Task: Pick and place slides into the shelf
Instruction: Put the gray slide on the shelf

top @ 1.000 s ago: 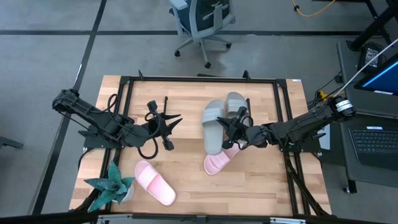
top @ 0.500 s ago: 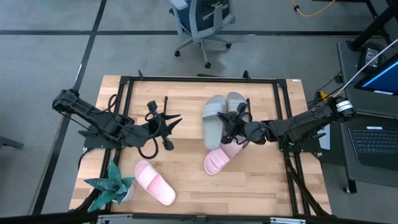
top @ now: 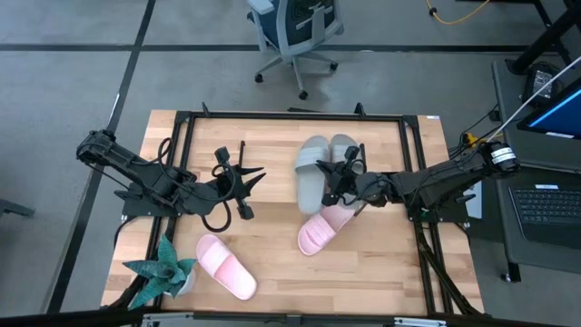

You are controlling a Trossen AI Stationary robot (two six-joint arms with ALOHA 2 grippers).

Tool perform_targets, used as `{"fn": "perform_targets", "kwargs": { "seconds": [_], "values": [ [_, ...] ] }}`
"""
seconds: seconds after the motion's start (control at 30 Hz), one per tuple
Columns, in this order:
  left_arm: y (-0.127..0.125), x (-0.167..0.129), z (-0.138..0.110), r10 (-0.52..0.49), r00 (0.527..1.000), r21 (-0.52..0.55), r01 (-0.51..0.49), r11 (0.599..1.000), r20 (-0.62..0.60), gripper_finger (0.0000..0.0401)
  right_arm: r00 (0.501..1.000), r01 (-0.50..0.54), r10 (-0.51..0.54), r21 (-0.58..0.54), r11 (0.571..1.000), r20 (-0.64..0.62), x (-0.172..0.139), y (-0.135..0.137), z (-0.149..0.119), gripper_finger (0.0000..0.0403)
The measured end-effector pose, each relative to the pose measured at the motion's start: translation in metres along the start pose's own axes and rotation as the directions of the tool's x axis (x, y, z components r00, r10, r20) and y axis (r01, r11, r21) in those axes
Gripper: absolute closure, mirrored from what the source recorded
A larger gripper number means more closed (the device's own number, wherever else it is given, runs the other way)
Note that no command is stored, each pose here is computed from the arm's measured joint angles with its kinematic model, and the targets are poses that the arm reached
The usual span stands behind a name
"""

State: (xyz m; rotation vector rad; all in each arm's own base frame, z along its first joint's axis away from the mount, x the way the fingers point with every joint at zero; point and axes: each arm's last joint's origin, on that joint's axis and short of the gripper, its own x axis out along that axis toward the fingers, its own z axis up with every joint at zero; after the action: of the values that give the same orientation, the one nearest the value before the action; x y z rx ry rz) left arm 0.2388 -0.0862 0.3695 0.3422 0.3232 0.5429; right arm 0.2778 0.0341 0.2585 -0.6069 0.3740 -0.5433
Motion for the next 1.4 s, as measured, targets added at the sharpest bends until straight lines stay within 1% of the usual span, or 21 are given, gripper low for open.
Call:
{"fn": "perform_targets", "kwargs": {
  "seconds": [0.23, 0.5, 0.9, 1.07, 1.4],
  "values": [
    [0.0, 0.0, 0.0, 0.0, 1.0, 0.0, 0.0, 1.0, 0.0, 0.0349, 0.999, -0.034, 0.034, 0.002, 0.999, 0.013, 0.005, -0.003, -0.002, 0.0391],
    [0.0, 0.0, 0.0, 0.0, 1.0, 0.0, 0.0, 1.0, 0.0, 0.0349, 1.0, -0.012, 0.012, -0.001, 1.0, -0.006, 0.011, -0.009, -0.006, 0.0391],
    [0.0, 0.0, 0.0, 0.0, 1.0, -0.001, 0.0, 1.0, 0.0, 0.0349, 0.998, -0.057, 0.058, -0.031, 0.998, 0.016, 0.014, -0.011, -0.007, 0.0391],
    [0.0, 0.0, 0.0, -0.001, 1.0, -0.015, 0.001, 1.0, -0.001, 0.0349, 0.999, -0.051, 0.052, -0.037, 0.998, 0.011, 0.015, -0.012, -0.008, 0.0391],
    [0.0, 0.0, -0.001, -0.001, 1.0, -0.007, 0.001, 1.0, -0.006, 0.0349, 0.999, -0.053, 0.053, -0.043, 0.998, 0.01, 0.015, -0.012, -0.008, 0.0391]
  ]
}}
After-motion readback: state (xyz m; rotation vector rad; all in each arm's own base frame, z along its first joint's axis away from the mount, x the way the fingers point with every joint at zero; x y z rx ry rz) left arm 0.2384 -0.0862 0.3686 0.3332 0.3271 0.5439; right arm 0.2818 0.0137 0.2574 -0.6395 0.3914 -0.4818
